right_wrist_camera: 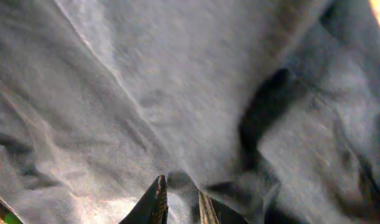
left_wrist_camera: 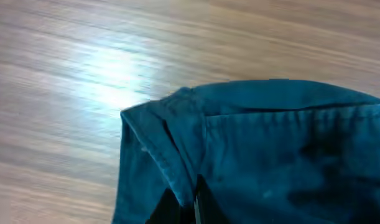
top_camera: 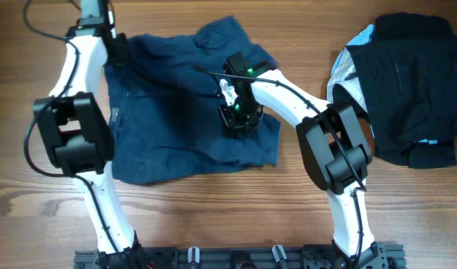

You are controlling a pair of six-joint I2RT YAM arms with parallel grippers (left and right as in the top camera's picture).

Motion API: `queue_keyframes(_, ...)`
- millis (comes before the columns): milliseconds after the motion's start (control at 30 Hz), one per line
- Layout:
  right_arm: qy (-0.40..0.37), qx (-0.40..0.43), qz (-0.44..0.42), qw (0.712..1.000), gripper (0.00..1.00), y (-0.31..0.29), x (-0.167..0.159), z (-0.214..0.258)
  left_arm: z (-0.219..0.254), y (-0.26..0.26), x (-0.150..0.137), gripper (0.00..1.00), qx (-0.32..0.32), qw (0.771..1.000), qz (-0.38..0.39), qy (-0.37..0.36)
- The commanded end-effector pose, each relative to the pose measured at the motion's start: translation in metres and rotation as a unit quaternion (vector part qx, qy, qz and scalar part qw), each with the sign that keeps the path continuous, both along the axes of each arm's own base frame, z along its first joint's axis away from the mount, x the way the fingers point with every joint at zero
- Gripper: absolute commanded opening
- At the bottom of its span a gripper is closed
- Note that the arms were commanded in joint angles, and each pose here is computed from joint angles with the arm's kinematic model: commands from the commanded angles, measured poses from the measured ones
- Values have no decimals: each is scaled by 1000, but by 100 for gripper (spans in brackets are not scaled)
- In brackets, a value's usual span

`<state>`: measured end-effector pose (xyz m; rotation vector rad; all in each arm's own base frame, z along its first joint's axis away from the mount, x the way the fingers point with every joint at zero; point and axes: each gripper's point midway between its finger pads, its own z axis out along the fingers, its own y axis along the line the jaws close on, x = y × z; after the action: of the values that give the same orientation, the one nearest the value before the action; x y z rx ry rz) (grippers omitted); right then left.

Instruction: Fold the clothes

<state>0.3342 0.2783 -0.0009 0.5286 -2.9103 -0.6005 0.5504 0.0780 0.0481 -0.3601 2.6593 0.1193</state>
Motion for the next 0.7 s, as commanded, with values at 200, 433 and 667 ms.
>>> queue_keyframes(200, -28, -7, -7, 1000, 23, 0, 17, 1, 29, -5, -6, 74, 3, 1000, -21, -2)
queue_keyframes(433, -32, -4, -5, 999, 25, 1, 18, 1, 36, -46, -86, 100, -149, 979, -42, 129)
queue_keyframes(667, -36, -1, 7, 999, 25, 2, 18, 1, 10, -29, -147, 89, -178, 954, 4, 239)
